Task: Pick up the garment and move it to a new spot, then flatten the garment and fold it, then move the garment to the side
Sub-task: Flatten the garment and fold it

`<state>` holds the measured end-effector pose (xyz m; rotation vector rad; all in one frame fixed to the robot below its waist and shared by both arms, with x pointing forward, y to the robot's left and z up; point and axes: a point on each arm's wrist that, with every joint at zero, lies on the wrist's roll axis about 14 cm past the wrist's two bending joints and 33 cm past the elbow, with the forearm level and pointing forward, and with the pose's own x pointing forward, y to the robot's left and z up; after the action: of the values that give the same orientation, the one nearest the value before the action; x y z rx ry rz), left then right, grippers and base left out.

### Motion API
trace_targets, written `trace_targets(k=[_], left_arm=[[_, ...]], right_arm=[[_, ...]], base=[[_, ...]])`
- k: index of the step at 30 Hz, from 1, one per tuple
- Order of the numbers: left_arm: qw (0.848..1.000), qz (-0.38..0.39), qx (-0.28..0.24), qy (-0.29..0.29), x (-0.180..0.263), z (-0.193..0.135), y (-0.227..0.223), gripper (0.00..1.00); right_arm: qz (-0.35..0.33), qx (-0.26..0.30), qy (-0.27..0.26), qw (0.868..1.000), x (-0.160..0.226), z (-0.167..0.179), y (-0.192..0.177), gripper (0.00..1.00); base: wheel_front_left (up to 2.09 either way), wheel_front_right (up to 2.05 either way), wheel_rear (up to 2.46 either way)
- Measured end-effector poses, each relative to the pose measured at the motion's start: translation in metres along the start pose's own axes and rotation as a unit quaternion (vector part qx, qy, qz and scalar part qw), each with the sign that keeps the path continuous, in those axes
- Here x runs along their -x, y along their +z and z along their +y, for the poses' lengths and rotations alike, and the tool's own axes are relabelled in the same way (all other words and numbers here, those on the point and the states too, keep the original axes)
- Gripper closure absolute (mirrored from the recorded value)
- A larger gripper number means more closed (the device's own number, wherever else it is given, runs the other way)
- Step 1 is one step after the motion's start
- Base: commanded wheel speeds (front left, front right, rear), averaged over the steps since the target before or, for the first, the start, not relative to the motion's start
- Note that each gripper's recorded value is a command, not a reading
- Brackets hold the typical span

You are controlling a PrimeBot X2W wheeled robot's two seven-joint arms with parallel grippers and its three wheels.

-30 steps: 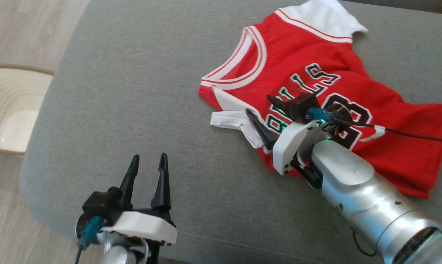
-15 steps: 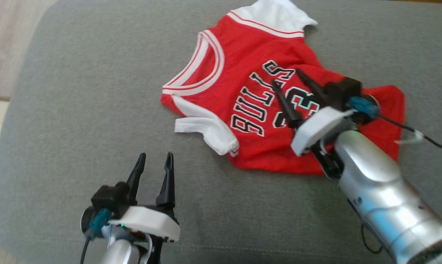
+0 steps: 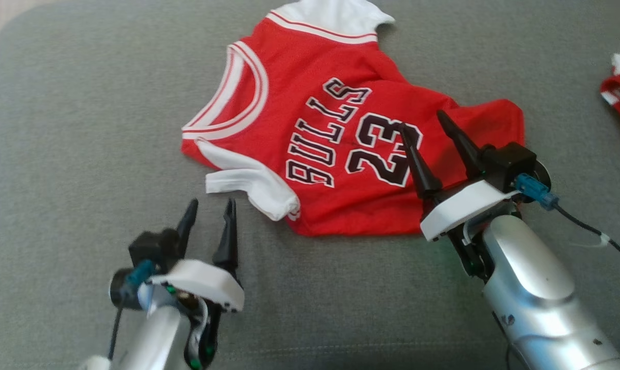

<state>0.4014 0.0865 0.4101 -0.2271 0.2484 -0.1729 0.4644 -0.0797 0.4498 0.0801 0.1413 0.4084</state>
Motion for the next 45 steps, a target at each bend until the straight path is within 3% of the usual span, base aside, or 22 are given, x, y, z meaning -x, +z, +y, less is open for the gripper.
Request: trace_targets(k=[8,23,24,25,27,28,38,45], left_arm=[[0.999,0.041,-0.004,0.025,-0.021,0.018,-0.023,0.00],[0.998,0.053,-0.005,0.020,-0.044,0.019,-0.029,0.00],[0.998,0.053,-0.005,0.017,-0.046,0.018,-0.029,0.20],[0.998,0.053,-0.005,0.015,-0.047,0.017,-0.028,0.55],[0.998,0.055,-0.007,0.014,-0.050,0.017,-0.029,0.96],[0.998,0.057,-0.007,0.012,-0.050,0.017,-0.030,1.00],[0.999,0.033,-0.010,0.006,-0.044,0.017,-0.014,1.00],[0.999,0.005,-0.002,0.043,0.009,0.040,-0.006,1.00]], right_arm=[[-0.010,-0.007,-0.025,1.000,0.009,-0.012,0.000,0.00],[-0.021,-0.012,-0.055,0.998,0.016,-0.027,0.005,0.00],[-0.022,-0.013,-0.055,0.998,0.016,-0.027,0.005,0.00],[-0.021,-0.014,-0.056,0.998,0.016,-0.027,0.004,0.00],[-0.018,-0.014,-0.059,0.998,0.018,-0.028,0.002,0.00],[-0.017,-0.013,-0.060,0.998,0.019,-0.029,0.000,0.00],[-0.032,-0.011,-0.078,0.996,0.019,-0.039,0.012,0.00],[-0.022,-0.016,-0.105,0.994,0.033,-0.049,0.001,0.00]], base=[[0.00,0.00,0.00],[0.00,0.00,0.00],[0.00,0.00,0.00],[0.00,0.00,0.00],[0.00,0.00,0.00],[0.00,0.00,0.00],[0.00,0.00,0.00],[0.00,0.00,0.00]])
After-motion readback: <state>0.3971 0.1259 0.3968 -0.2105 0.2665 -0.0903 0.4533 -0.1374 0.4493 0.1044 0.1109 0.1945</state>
